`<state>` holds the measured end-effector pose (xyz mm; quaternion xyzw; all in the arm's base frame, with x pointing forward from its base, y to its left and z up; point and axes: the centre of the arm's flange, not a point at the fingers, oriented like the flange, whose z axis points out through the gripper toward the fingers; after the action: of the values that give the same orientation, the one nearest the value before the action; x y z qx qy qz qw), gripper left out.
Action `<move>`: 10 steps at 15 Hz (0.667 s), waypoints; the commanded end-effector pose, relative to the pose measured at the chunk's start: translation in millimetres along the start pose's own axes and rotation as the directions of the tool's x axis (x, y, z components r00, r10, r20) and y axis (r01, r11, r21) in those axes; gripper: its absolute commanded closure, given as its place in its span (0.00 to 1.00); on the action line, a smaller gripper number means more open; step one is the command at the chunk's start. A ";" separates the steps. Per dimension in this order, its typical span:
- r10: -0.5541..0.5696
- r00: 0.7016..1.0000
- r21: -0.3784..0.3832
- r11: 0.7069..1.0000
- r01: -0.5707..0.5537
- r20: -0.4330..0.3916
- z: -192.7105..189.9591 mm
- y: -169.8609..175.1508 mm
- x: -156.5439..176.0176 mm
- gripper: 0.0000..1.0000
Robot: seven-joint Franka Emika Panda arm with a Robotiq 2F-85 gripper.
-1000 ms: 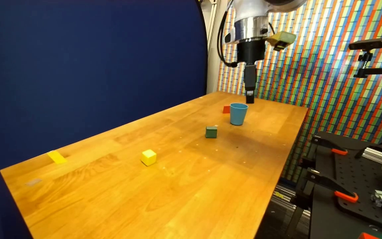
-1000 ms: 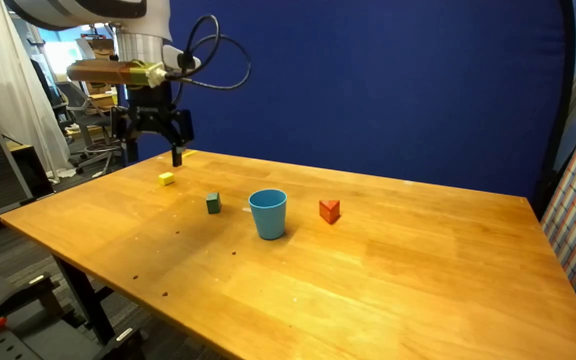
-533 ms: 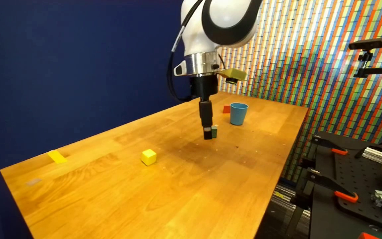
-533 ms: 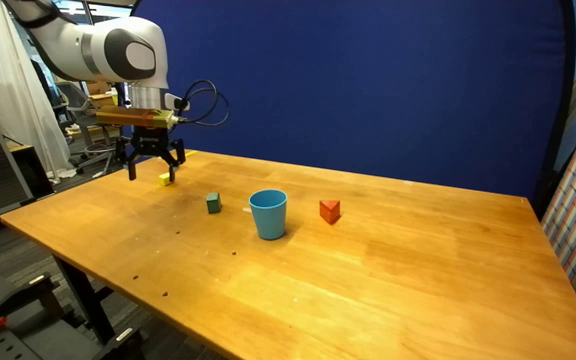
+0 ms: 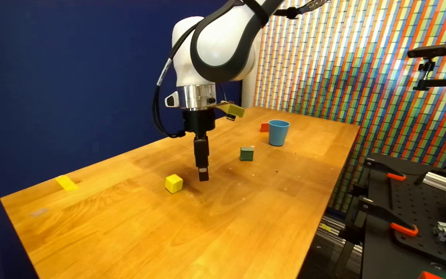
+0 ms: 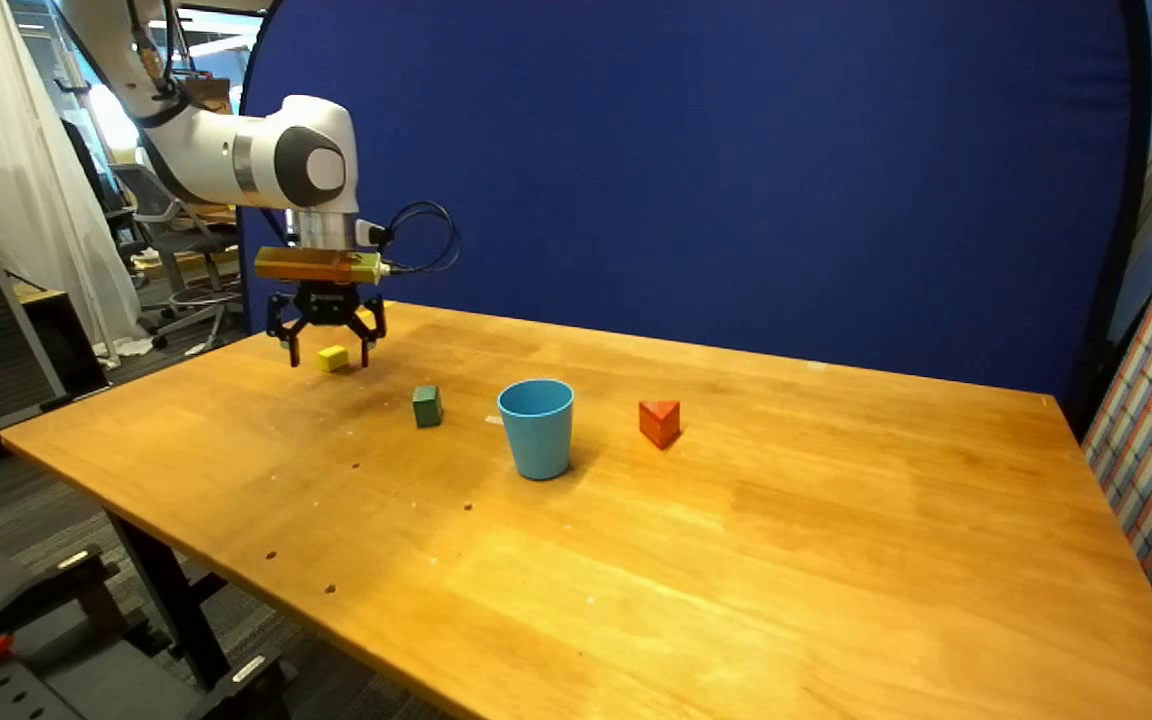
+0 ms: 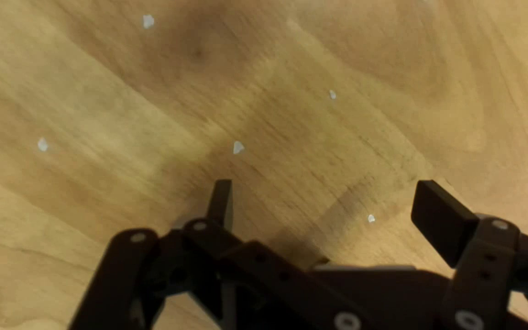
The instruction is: Put the yellow cube inside the cup
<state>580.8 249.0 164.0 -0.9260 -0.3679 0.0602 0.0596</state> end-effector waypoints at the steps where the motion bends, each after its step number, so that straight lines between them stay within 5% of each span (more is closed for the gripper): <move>1: -0.053 0.998 -0.002 0.999 0.053 -0.022 8.2 7.0 39.5 0.00; 10: -0.125 0.990 -0.042 0.992 0.123 -0.062 34.1 -12.3 78.1 0.00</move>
<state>608.2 294.5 134.5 -0.9092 -0.4099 0.0395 0.0620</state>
